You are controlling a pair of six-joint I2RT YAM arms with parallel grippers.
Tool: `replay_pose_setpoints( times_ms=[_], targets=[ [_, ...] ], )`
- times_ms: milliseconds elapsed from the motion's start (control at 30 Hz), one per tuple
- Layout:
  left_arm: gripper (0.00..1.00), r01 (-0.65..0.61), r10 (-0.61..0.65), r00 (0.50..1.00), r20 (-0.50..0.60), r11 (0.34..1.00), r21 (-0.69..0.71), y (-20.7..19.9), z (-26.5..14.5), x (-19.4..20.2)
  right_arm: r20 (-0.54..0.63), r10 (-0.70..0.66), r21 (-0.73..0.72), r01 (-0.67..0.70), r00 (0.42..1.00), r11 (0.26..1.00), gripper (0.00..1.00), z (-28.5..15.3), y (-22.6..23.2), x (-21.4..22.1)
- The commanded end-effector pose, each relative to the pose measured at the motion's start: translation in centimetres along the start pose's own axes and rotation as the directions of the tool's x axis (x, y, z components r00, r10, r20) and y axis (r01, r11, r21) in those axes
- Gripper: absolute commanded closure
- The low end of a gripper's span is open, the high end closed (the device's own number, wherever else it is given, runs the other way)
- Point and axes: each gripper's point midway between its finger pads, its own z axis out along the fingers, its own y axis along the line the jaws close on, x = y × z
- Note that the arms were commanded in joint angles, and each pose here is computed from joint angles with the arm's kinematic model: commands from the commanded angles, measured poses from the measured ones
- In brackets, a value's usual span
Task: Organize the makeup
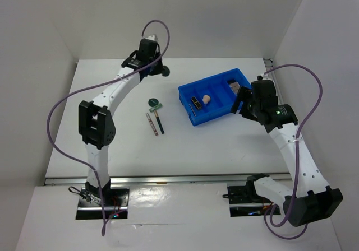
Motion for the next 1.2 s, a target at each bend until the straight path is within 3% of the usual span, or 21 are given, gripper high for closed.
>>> replay_pose_setpoints(
  times_ms=[0,233,467,933,1067,1167],
  targets=[
    [1.0,-0.051,0.056,0.998,-0.027,0.984,0.17,-7.1,-0.3,2.4,0.028,0.009,-0.014,-0.009,1.0,1.0,0.15,-0.3,0.3,-0.5],
    [1.0,-0.072,0.111,0.988,-0.111,0.95,0.304,-15.1,2.4,6.9,0.06,0.013,0.001,-0.013,0.998,1.0,0.15,-1.5,0.0,-1.3],
    [1.0,-0.062,0.121,0.98,-0.159,0.94,0.334,-17.0,4.6,10.8,0.053,0.012,0.005,-0.012,0.999,1.0,0.14,-1.6,-0.3,-0.9],
    [1.0,-0.064,0.101,0.99,-0.101,0.947,0.315,-17.7,7.6,10.7,0.053,0.012,0.005,-0.012,0.999,1.0,0.14,-1.6,-0.1,-1.1],
    [0.72,-0.064,0.1,0.99,-0.1,0.947,0.316,-17.7,8.4,11.1,0.045,0.01,0.01,-0.01,0.999,1.0,0.14,-1.6,-0.3,-0.9],
    [0.28,-0.063,0.094,0.992,-0.079,0.942,0.329,-18.0,7.6,10.3,0.052,0.012,0.006,-0.012,0.999,1.0,0.14,-1.8,-0.2,-1.0]
  ],
)
